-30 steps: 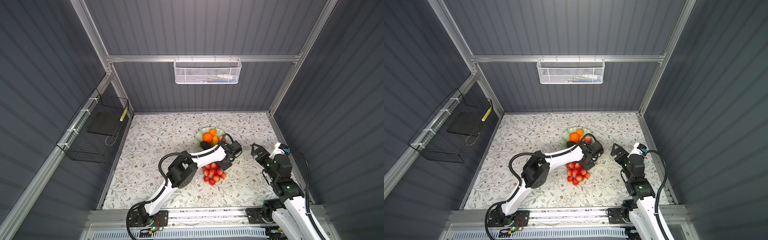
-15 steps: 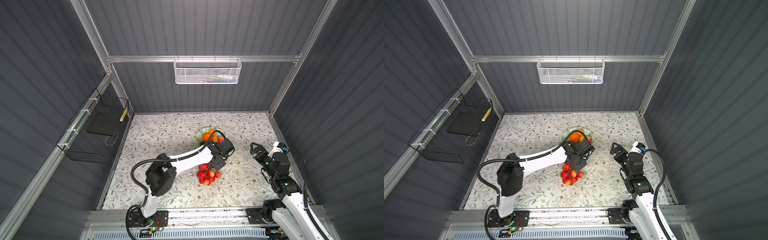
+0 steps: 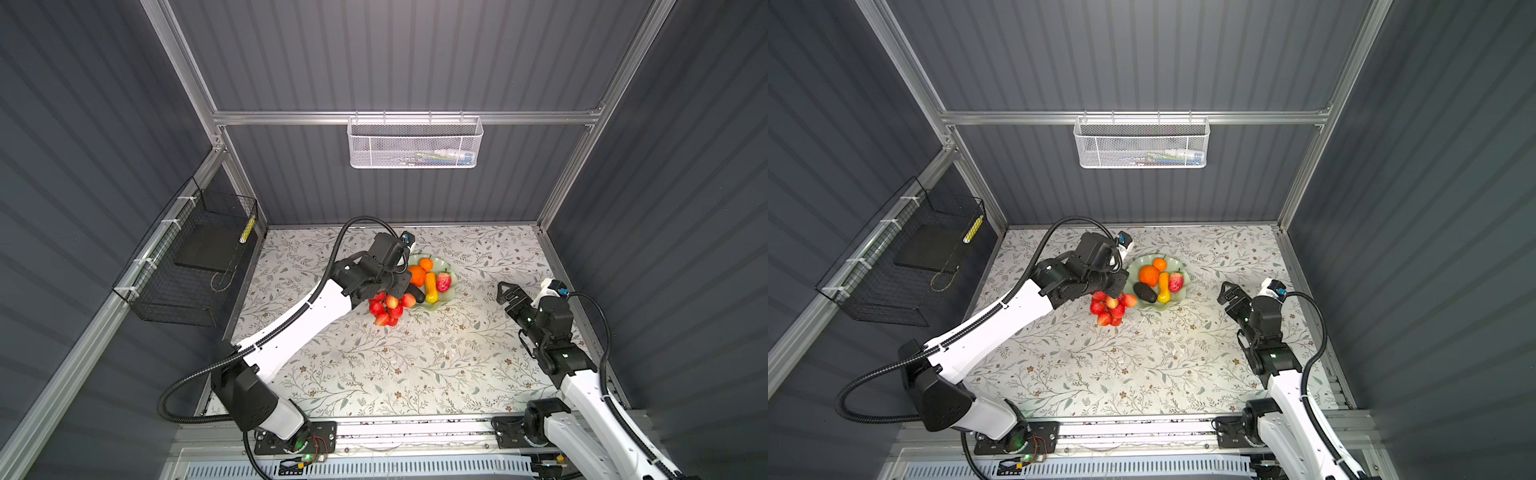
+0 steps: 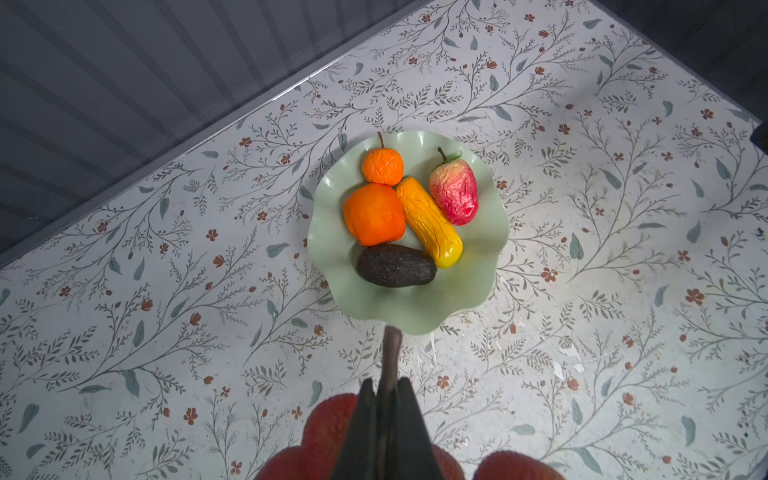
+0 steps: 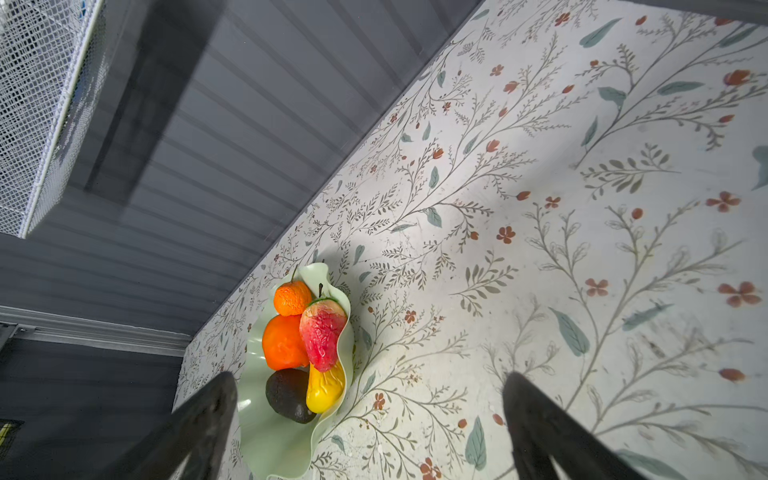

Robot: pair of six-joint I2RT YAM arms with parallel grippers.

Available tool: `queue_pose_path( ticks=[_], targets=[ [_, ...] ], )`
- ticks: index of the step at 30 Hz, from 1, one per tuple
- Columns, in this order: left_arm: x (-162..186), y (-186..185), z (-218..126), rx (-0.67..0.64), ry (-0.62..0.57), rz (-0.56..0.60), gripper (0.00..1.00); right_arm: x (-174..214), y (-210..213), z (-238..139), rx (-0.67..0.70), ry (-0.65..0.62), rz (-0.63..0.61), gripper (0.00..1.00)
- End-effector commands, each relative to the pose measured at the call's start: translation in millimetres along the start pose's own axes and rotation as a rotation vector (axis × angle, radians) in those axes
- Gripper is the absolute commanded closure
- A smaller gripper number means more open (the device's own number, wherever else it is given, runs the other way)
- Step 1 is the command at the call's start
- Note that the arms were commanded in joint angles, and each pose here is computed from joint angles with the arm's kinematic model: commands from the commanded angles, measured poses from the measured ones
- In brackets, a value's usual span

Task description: Place and organize the fake fruits in the fruit bowl

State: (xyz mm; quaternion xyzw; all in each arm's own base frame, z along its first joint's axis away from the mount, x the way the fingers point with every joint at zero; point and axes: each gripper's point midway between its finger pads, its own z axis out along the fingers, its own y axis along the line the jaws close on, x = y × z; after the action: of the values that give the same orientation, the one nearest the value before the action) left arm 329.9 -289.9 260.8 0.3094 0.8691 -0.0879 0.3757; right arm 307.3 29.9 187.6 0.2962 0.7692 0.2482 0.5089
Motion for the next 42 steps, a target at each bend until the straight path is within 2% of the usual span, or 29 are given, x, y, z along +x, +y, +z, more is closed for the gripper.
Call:
queue_pose_path(
  ticks=[1, 5, 9, 13, 21, 26, 29, 30, 33, 36, 40, 42],
  targets=[
    [-21, 8, 21, -0.014, -0.023, 0.022, 1.00, -12, 14, -4, -0.041, -0.026, -0.007, 0.01],
    [-47, 8, 47, 0.001, -0.060, 0.041, 1.00, -11, 12, -7, -0.034, -0.026, -0.012, 0.01],
    [-60, 17, 77, -0.067, -0.032, 0.074, 1.00, -12, 11, -9, -0.027, -0.033, -0.015, 0.01],
    [-69, 14, 101, -0.064, -0.021, 0.084, 1.00, -14, 10, -11, -0.022, -0.040, -0.024, 0.01],
    [-47, 5, 157, -0.046, 0.079, 0.078, 1.00, -16, 9, -10, -0.011, -0.045, -0.040, 0.01],
    [-41, 2, 175, -0.033, 0.094, 0.055, 1.00, -17, 9, -9, -0.007, -0.045, -0.047, 0.01],
    [-40, -1, 181, -0.019, 0.093, 0.045, 0.81, -16, 9, -7, -0.008, -0.042, -0.044, 0.01],
    [-39, -3, 182, -0.013, 0.094, 0.042, 0.64, -16, 9, -7, -0.006, -0.038, -0.044, 0.01],
    [-45, -2, 180, -0.016, 0.073, 0.027, 0.28, -15, 8, -5, -0.004, -0.034, -0.048, 0.01],
    [-66, 1, 162, -0.021, -0.024, 0.003, 0.00, -16, 9, -4, 0.005, -0.030, -0.074, 0.01],
    [-108, 12, 109, -0.049, -0.256, -0.032, 0.00, -24, 14, 2, 0.032, -0.015, -0.178, 0.01],
    [-127, 27, 66, -0.108, -0.428, -0.063, 0.00, -26, 15, 11, 0.060, 0.009, -0.260, 0.01]
  ],
)
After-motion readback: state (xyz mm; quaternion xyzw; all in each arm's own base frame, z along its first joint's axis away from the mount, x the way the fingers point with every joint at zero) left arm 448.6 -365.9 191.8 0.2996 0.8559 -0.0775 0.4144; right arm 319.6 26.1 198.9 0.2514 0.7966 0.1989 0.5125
